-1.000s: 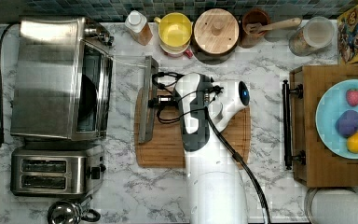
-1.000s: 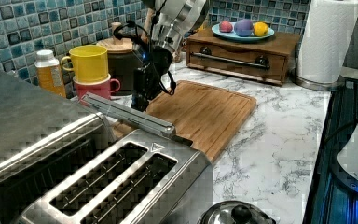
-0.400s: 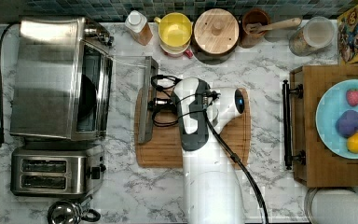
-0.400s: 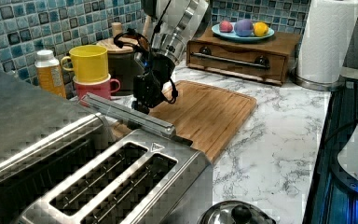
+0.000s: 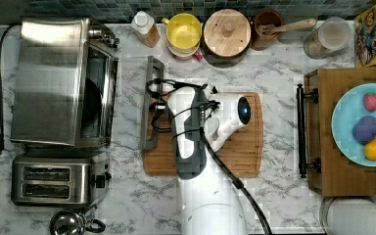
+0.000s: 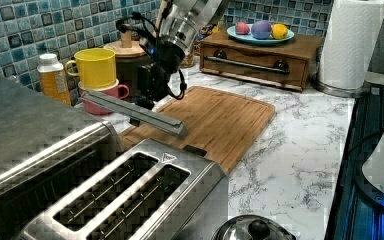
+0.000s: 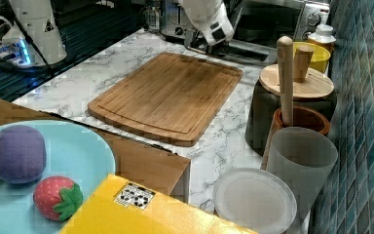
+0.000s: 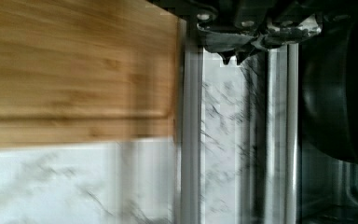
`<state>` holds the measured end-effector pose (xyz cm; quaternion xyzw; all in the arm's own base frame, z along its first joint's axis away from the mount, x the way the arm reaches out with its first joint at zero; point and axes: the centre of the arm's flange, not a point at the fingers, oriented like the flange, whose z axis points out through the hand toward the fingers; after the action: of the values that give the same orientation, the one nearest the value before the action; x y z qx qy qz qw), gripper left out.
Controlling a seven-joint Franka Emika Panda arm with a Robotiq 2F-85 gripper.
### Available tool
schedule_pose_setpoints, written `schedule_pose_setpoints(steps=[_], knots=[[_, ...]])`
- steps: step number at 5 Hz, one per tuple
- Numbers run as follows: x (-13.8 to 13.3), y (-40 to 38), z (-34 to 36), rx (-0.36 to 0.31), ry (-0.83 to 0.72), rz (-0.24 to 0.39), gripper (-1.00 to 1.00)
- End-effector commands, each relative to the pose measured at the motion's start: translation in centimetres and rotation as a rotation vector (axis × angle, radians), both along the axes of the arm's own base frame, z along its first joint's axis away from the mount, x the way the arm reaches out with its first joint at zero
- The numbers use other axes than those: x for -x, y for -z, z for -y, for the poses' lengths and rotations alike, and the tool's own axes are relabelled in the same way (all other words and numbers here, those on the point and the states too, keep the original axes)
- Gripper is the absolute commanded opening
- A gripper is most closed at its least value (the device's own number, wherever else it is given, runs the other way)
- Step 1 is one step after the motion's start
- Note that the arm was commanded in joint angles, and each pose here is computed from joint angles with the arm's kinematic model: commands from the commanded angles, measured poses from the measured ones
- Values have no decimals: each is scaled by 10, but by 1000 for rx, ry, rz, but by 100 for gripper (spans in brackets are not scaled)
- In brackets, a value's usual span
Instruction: Close the oven.
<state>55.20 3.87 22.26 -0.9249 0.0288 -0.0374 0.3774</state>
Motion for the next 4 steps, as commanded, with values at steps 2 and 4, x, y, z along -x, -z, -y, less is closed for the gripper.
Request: schedule_pose_setpoints(steps=[2,4], knots=[[-11,-215,-229,370,-153,299,-100],[0,-256,-276,550,-81,303,-100]])
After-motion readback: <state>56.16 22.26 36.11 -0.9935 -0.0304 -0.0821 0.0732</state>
